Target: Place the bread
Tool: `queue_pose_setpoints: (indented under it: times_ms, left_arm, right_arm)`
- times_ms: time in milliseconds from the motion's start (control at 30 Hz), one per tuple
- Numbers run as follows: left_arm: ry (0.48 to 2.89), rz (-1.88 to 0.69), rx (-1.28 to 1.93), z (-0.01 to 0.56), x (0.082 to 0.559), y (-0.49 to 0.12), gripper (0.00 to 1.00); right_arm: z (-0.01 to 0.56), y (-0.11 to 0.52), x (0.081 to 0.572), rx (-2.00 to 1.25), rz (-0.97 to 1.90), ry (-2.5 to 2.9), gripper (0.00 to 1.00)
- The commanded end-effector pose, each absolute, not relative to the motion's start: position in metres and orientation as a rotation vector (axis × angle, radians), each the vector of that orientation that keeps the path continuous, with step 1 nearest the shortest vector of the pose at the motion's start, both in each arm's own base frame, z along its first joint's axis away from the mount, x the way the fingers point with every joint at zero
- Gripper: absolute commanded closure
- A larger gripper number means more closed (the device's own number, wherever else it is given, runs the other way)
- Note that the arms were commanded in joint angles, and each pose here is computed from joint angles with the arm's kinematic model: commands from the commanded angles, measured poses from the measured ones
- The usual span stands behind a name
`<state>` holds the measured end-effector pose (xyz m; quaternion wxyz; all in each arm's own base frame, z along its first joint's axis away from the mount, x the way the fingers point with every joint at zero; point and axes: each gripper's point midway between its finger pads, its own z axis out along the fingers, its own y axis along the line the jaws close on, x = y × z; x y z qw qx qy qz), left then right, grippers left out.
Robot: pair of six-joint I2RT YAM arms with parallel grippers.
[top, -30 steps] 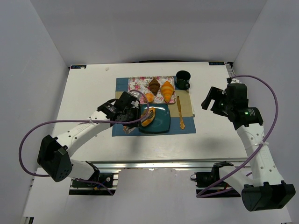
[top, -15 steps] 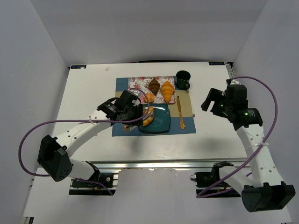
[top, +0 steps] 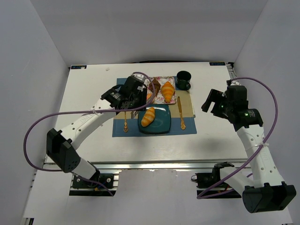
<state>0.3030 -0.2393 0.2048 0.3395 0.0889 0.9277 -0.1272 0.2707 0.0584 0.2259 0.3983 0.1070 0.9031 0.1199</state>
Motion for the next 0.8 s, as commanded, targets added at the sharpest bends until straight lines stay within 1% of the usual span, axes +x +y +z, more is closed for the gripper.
queue_pose_setpoints:
  times_ms: [0, 67, 333, 600, 767]
  left_arm:
    - [2.312, -0.208, 0.201, 0.227, 0.332, -0.232, 0.41]
    - [2.351, -0.159, 0.233, 0.212, 0.340, -0.236, 0.41]
    - [2.375, -0.125, 0.236, 0.192, 0.364, -0.247, 0.40]
    - [2.425, -0.145, 0.255, 0.170, 0.365, -0.250, 0.40]
    - [2.453, -0.151, 0.265, 0.158, 0.365, -0.253, 0.37]
  right_arm:
    - [0.227, 0.063, 0.278, 0.273, 0.333, 2.267, 0.11]
    - [0.226, 0.063, 0.279, 0.275, 0.332, 2.268, 0.11]
    - [0.225, 0.063, 0.285, 0.268, 0.324, 2.274, 0.11]
    - [0.219, 0.064, 0.286, 0.270, 0.325, 2.285, 0.11]
    - [0.215, 0.064, 0.287, 0.273, 0.324, 2.293, 0.11]
